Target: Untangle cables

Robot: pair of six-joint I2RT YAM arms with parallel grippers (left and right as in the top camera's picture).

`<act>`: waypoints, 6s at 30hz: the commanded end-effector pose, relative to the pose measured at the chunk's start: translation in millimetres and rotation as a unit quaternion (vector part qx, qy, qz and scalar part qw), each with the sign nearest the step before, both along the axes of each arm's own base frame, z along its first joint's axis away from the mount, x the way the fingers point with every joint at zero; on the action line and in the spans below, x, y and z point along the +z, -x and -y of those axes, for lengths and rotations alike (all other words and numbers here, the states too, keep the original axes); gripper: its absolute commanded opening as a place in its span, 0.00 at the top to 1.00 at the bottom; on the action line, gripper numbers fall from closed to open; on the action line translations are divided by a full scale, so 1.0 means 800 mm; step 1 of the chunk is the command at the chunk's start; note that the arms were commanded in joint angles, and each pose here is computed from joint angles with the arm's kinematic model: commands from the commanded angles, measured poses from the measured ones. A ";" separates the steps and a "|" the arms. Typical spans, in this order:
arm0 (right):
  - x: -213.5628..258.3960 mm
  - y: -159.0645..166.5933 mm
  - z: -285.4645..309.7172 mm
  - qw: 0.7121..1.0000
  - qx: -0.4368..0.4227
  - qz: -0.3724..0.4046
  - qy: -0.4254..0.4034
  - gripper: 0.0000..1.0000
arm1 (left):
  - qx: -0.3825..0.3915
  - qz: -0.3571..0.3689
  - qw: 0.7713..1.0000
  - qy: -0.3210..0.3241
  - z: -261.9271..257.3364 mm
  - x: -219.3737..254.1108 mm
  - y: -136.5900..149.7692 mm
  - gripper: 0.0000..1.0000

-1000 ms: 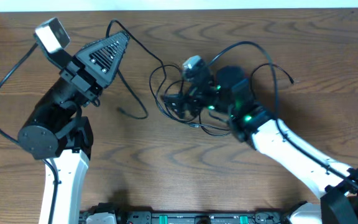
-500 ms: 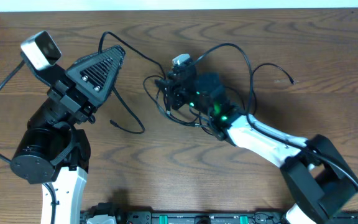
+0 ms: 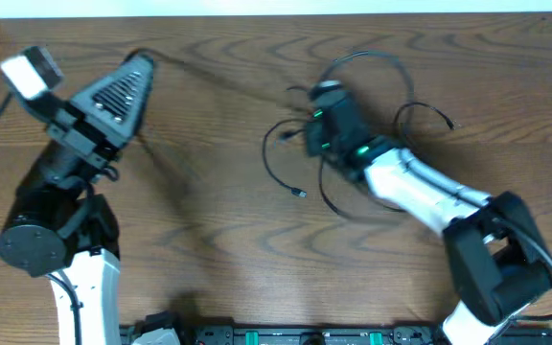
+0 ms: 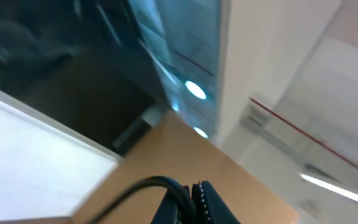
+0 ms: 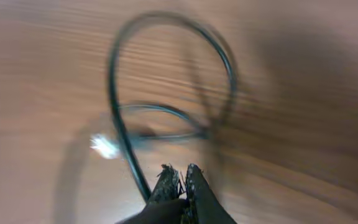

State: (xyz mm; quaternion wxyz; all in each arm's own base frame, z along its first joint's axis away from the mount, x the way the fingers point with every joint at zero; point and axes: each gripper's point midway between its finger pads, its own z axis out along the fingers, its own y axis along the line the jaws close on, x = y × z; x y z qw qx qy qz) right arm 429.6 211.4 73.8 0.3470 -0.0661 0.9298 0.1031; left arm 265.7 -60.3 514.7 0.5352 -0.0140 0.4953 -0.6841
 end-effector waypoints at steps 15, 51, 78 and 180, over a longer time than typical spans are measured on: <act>-0.016 -0.021 0.351 0.966 -0.246 -0.050 0.068 0.99 | 0.222 -0.176 0.955 -0.088 -0.164 -0.151 -0.120 0.92; 0.158 0.059 0.003 0.971 0.211 0.086 -0.067 0.99 | -0.026 -0.246 0.897 -0.367 0.139 -0.346 -0.104 0.53; 0.136 0.042 0.040 0.995 0.075 0.056 -0.029 0.99 | 0.024 -0.499 0.856 -0.133 0.177 -0.346 -0.113 0.25; -0.095 0.113 0.086 0.987 -0.031 -0.155 0.040 0.65 | 0.179 -0.694 0.630 -0.299 0.045 -0.508 -0.013 0.24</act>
